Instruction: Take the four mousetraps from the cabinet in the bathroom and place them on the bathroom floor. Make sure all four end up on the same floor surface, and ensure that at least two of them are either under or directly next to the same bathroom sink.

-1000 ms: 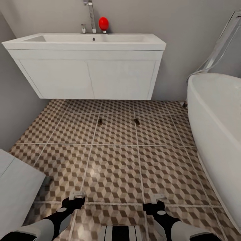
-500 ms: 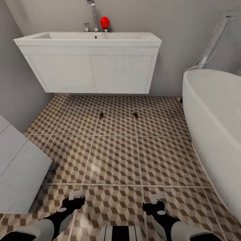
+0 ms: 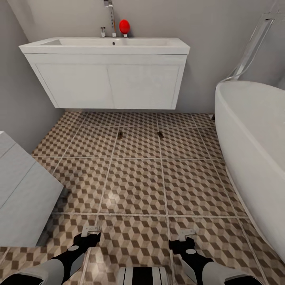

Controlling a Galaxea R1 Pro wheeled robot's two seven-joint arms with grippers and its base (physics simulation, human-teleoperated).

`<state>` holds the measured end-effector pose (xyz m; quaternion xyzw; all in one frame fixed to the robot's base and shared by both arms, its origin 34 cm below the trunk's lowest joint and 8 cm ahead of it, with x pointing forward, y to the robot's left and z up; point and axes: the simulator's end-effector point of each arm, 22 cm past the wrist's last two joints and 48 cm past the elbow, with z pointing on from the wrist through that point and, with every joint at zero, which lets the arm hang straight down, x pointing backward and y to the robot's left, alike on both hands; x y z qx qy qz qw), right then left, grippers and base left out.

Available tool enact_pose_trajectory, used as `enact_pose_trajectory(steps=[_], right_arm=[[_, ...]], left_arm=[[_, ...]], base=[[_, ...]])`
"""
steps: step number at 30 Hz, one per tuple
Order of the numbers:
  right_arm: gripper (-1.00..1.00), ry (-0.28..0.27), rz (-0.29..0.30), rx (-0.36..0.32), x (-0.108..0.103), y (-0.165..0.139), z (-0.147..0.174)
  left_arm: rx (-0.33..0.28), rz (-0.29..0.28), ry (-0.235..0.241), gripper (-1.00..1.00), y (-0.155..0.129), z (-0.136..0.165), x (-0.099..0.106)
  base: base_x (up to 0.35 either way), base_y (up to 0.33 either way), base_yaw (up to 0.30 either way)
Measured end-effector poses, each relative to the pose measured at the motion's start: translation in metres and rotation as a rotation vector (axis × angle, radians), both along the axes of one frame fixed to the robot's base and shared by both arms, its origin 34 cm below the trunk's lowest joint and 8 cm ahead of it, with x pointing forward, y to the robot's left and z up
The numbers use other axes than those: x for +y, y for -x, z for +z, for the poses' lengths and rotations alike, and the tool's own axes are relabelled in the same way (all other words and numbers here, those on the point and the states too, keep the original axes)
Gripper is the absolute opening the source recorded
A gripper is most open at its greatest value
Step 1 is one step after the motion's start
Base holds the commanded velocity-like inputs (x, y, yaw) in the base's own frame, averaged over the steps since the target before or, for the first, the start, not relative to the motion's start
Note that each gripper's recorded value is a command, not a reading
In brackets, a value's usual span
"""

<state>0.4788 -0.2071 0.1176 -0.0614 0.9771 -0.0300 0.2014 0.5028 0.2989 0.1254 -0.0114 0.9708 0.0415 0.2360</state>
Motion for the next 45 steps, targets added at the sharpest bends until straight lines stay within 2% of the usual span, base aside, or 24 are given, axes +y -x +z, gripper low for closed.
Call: enact_pose_trajectory(steps=[36,45], right_arm=[[1.0,0.002,-0.001,0.0,0.0,0.0,0.0],[1.0,0.002,-0.001,-0.033,0.0,-0.012,0.014]], left_arm=[[-0.002,0.001,-0.001,1.0,-0.001,0.0,0.0],[-0.031,0.002,0.0,1.0,-0.012,0.015,0.0]], base=[[0.0,0.0,0.0],[0.0,0.0,0.0]])
